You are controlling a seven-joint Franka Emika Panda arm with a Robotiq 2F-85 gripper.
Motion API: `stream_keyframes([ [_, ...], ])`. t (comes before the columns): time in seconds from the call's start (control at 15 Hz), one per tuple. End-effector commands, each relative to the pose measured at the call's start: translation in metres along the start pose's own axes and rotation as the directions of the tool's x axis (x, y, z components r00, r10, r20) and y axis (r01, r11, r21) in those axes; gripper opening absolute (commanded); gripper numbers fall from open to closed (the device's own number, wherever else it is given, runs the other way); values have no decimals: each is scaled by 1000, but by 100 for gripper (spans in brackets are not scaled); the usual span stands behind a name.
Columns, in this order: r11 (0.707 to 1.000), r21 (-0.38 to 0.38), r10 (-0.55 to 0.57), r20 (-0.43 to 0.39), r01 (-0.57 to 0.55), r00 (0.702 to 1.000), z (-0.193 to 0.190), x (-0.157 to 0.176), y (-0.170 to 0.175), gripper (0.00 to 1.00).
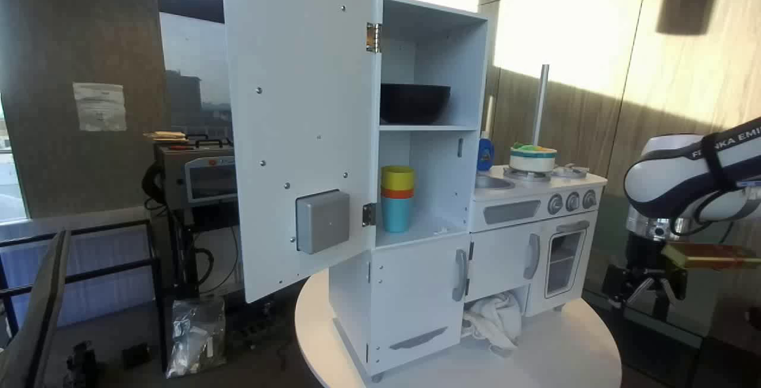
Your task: Close the fridge completely
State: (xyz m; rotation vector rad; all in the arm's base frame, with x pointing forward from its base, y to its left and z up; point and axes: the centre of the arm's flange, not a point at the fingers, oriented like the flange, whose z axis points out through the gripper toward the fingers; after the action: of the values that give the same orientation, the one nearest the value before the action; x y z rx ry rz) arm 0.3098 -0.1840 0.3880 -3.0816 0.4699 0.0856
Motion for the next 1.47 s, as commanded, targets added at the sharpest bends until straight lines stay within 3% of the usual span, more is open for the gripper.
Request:
stream_keyframes([
  [0.0, 1000, 0, 0, 0, 0, 1000, 0, 0, 0, 100],
  [1.0, 1000, 0, 0, -1, 0, 1000, 0, 0, 0, 100],
  [1.2, 1000, 24, -12, -1, 12, 1000, 10, -1, -47, 100],
  [1.4, 997, 7, -78, -60, 78, 995, -11, -18, -105, 100],
])
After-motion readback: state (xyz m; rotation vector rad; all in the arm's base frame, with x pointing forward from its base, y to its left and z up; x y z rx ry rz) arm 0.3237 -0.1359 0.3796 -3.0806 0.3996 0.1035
